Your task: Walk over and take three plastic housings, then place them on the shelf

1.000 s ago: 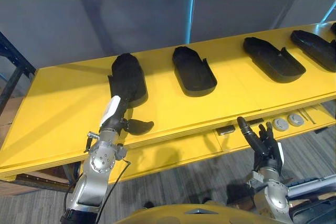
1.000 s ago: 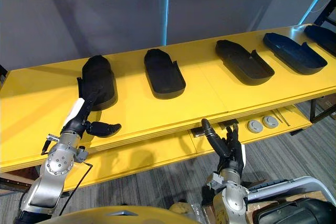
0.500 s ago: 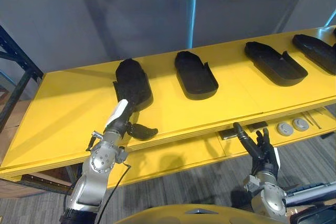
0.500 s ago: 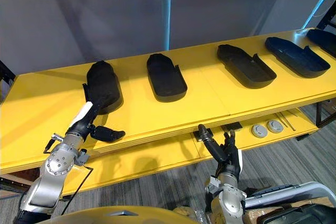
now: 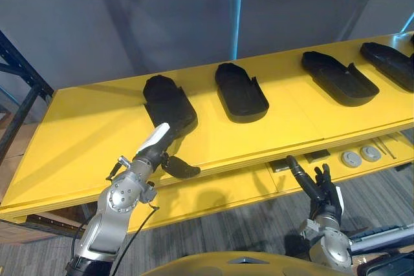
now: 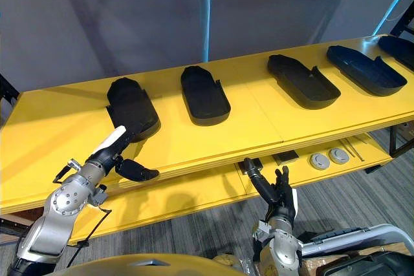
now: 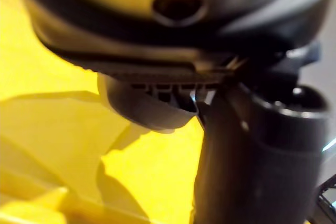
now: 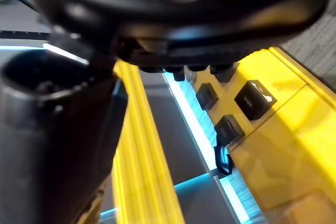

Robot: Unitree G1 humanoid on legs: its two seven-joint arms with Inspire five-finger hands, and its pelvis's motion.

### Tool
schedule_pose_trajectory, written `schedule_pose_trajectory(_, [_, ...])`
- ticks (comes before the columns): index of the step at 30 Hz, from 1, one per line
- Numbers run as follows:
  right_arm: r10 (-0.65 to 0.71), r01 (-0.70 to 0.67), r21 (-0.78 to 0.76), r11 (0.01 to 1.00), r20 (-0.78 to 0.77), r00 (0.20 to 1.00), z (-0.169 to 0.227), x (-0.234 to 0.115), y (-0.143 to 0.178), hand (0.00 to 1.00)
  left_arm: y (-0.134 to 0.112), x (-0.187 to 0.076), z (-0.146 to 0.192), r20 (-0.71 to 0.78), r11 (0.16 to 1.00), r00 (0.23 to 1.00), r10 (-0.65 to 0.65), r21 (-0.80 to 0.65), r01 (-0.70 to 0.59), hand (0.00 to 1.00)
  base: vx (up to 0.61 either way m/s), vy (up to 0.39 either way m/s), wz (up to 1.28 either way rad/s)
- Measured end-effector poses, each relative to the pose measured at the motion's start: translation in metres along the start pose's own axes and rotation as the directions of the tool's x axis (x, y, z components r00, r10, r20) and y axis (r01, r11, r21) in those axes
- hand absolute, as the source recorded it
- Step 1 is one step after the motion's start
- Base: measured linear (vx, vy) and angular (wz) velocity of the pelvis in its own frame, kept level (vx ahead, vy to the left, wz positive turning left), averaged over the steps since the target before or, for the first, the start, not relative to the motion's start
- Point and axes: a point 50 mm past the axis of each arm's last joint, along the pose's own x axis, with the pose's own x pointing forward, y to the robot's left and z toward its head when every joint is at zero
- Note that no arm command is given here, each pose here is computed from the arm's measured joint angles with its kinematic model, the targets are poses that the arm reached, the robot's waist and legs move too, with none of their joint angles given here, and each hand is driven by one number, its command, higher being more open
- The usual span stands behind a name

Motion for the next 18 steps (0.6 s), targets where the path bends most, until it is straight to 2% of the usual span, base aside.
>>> schedule_pose_trajectory(4, [-0.001,0.001,0.000,1.000,-0.006,1.000,-0.002,-0.001,0.000,1.00,0.012,-0.001,-0.001,-0.009,0.977,0.977,0.211,-0.015,-0.212,1.00,0.00,0.007,0.05])
schedule_pose_trajectory(6, [-0.001,0.001,-0.001,1.000,-0.019,1.000,-0.005,-0.002,0.001,1.00,0.024,-0.005,-0.003,-0.033,0.914,0.917,0.398,-0.074,-0.400,1.00,0.00,0.008,0.02])
schedule_pose_trajectory(7, [-0.002,0.002,-0.002,1.000,-0.025,1.000,-0.006,-0.003,0.002,1.00,0.027,-0.006,-0.004,-0.042,0.890,0.896,0.441,-0.111,-0.443,1.00,0.00,0.000,0.00])
schedule_pose_trajectory(9, [-0.017,0.017,-0.009,1.000,-0.057,0.998,-0.014,-0.006,0.002,1.00,0.035,-0.010,-0.002,-0.046,0.782,0.818,0.574,-0.266,-0.564,1.00,0.00,0.007,0.02])
schedule_pose_trajectory(10, [-0.023,0.022,-0.018,1.000,-0.064,0.998,-0.017,-0.007,0.002,1.00,0.036,-0.011,0.001,-0.038,0.756,0.801,0.598,-0.307,-0.578,1.00,0.01,0.016,0.10])
schedule_pose_trajectory(12, [-0.019,0.016,-0.027,1.000,-0.093,0.995,-0.024,-0.010,0.006,1.00,0.035,-0.013,0.020,0.012,0.663,0.761,0.648,-0.500,-0.557,1.00,0.00,0.018,0.08])
schedule_pose_trajectory(14, [-0.008,0.005,-0.031,1.000,-0.106,0.994,-0.028,-0.012,0.010,1.00,0.031,-0.013,0.036,0.066,0.618,0.756,0.652,-0.625,-0.478,1.00,0.00,0.000,0.00])
schedule_pose_trajectory(16, [-0.002,-0.005,-0.057,0.998,-0.115,0.993,-0.031,-0.014,0.014,1.00,0.017,-0.010,0.060,0.149,0.568,0.775,0.614,-0.765,-0.303,1.00,0.00,0.000,0.00])
schedule_pose_trajectory(18, [0.006,-0.015,-0.065,0.998,-0.134,0.991,-0.036,-0.014,0.016,1.00,0.006,-0.004,0.075,0.204,0.551,0.797,0.568,-0.814,-0.184,1.00,0.00,0.006,-0.02])
